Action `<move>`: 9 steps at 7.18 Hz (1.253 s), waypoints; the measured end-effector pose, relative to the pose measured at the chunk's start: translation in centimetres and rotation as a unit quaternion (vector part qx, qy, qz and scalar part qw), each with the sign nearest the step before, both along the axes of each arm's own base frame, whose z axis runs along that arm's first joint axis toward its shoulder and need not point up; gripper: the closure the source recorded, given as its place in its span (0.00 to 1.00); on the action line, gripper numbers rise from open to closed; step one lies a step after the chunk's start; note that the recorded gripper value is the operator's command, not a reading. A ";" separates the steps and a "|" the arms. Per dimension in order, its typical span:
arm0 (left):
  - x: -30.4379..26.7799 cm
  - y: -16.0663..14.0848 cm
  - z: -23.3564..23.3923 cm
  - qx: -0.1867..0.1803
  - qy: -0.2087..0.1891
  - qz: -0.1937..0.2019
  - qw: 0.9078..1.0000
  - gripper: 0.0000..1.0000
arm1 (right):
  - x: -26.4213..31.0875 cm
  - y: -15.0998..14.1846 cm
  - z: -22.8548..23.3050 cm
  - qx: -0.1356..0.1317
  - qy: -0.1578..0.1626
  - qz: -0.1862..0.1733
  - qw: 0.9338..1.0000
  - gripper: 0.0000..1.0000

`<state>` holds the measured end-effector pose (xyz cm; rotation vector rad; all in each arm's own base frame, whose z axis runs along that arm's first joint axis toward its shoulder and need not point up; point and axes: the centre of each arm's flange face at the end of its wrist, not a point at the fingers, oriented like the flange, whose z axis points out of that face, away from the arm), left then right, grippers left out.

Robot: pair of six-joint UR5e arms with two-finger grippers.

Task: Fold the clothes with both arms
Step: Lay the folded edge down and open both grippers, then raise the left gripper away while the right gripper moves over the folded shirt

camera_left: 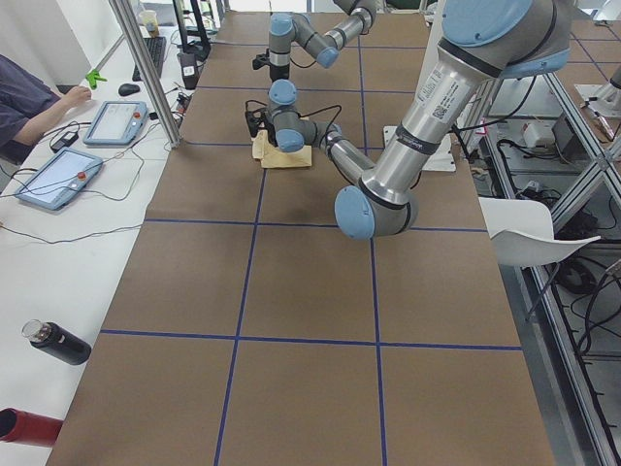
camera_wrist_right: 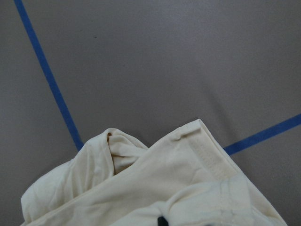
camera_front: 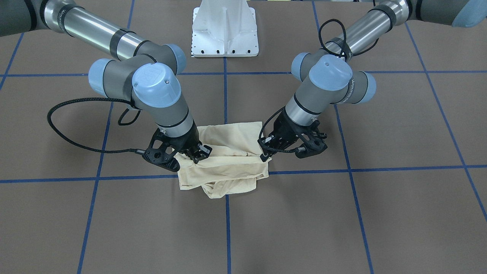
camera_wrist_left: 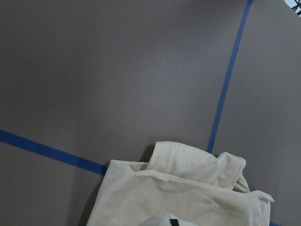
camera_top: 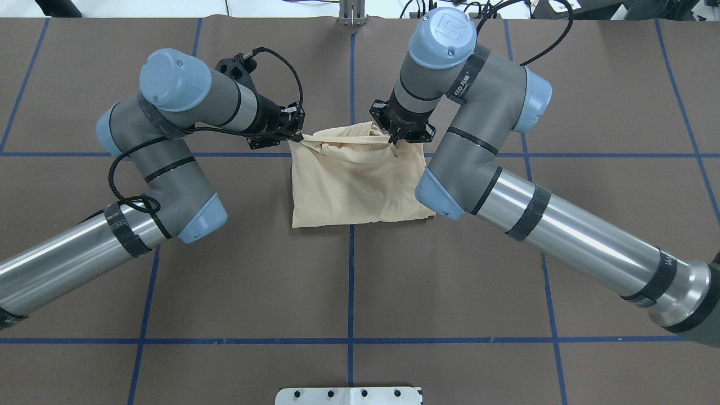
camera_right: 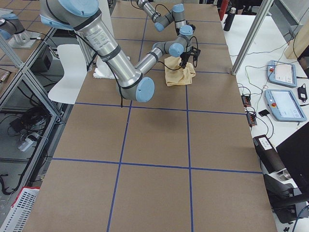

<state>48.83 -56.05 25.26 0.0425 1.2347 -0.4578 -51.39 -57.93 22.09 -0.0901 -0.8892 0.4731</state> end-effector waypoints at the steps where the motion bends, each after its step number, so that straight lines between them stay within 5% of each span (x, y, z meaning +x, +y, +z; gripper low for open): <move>1: 0.6 -0.6 0.3 0.002 0.002 -0.001 1.000 1.00 | -0.6 -0.8 0.7 0.000 0.002 0.002 1.000 1.00; 3: 1.2 -1.2 0.7 0.003 0.003 -0.002 1.000 1.00 | -1.2 -1.7 1.7 0.003 -0.001 0.003 1.000 0.91; 4: 1.3 -1.2 0.8 0.003 0.003 -0.002 1.000 0.85 | -1.3 -1.8 1.6 0.005 -0.003 0.003 1.000 0.09; 5: 1.3 -1.2 0.7 0.004 0.004 -0.002 1.000 0.25 | -1.4 -1.8 1.6 0.005 -0.004 0.003 1.000 0.00; 6: 1.3 -1.2 0.6 0.005 0.005 -0.002 1.000 0.02 | -1.4 -1.9 1.6 0.005 -0.004 0.004 1.000 0.00; 9: -0.2 -2.3 0.6 0.004 0.005 -0.010 1.000 0.01 | 1.3 -3.8 0.9 0.001 -0.020 -0.003 1.000 0.00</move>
